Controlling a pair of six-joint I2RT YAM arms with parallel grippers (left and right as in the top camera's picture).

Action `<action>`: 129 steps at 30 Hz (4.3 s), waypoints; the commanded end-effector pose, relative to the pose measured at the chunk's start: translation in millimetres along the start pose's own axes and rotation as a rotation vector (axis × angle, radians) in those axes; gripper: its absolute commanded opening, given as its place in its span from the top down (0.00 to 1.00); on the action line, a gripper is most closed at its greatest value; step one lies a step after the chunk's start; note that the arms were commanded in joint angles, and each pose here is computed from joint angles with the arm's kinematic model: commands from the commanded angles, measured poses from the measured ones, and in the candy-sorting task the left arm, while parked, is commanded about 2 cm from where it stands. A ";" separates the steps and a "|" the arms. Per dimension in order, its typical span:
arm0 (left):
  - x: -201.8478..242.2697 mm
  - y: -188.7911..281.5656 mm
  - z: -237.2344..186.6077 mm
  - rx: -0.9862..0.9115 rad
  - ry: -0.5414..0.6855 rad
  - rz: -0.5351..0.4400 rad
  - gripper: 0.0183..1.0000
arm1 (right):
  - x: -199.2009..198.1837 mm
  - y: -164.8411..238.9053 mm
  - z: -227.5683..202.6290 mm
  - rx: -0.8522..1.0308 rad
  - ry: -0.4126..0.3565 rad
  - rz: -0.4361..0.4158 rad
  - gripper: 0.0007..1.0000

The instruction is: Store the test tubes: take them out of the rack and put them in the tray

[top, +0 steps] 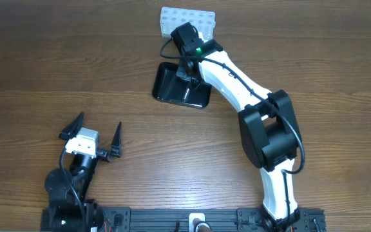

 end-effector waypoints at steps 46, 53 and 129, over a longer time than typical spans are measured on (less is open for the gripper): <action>-2.5 0.0 -0.9 -0.003 -0.015 -0.013 0.00 | -212.0 234.2 19.8 -0.976 0.167 -0.013 0.01; -2.5 0.0 -0.9 -0.003 -0.015 -0.013 0.00 | -239.3 193.1 -32.7 -0.997 0.203 -0.030 0.01; -2.5 0.0 -0.8 -0.003 -0.015 -0.013 0.00 | -268.3 178.3 -76.4 -1.188 0.201 0.065 0.01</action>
Point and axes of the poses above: each gripper's point midway between its finger pads, its own y axis back along the fingers, its own x axis along the line the jaws close on, z = x × y, the point moved 1 cm from there along y, back along the fingers, and after that the axes turned 2 degrees about -y, right-handed, at the moved point
